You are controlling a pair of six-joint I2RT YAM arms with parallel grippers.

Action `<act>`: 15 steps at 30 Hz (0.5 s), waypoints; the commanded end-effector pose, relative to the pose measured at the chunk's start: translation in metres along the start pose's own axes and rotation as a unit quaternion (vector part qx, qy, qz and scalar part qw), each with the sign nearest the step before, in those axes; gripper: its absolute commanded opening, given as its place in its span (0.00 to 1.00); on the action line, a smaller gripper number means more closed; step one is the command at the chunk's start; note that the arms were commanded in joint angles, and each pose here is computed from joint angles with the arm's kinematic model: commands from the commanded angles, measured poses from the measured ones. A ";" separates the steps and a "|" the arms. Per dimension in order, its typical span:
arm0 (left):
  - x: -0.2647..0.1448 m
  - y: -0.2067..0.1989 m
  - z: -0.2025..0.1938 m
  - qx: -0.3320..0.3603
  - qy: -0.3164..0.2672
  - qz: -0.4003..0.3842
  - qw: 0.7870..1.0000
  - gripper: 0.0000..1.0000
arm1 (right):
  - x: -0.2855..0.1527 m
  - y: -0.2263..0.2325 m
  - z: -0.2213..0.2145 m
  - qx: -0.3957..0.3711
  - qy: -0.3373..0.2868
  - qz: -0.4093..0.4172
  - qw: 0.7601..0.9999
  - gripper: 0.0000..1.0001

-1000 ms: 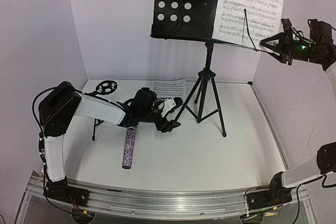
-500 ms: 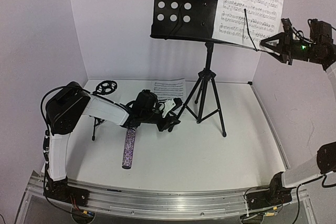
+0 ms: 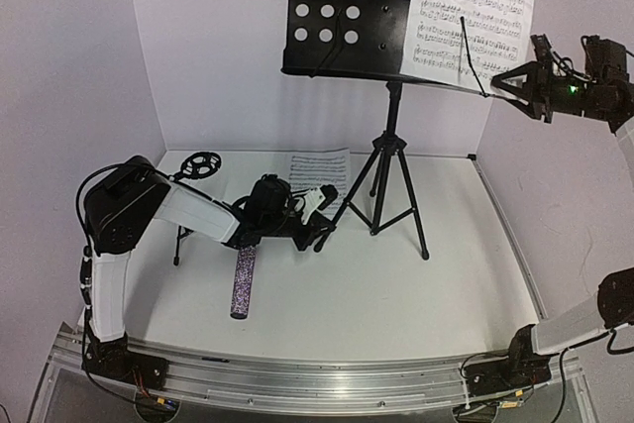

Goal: Pack up the instrument practice props

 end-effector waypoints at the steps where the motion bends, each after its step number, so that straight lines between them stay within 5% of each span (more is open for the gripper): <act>1: -0.031 -0.014 -0.027 0.005 0.055 -0.001 0.998 0.00 | -0.015 0.030 0.015 -0.063 -0.035 0.035 0.997 0.38; 10: -0.061 -0.028 -0.047 -0.018 0.104 -0.018 0.994 0.00 | -0.023 0.046 0.009 -0.046 -0.026 0.068 0.996 0.44; 15: -0.060 -0.029 -0.059 -0.021 0.119 -0.022 0.992 0.00 | -0.024 0.051 0.009 -0.042 -0.022 0.084 0.995 0.60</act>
Point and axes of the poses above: each gripper's point midway between its finger pads, its own x axis out along the fingers, its own y axis along the line the jaws close on, z = x × y, the point moved 5 cm from there along -x, back along the fingers, and after that the axes turned 9 degrees about -x, right-handed, at the moved point
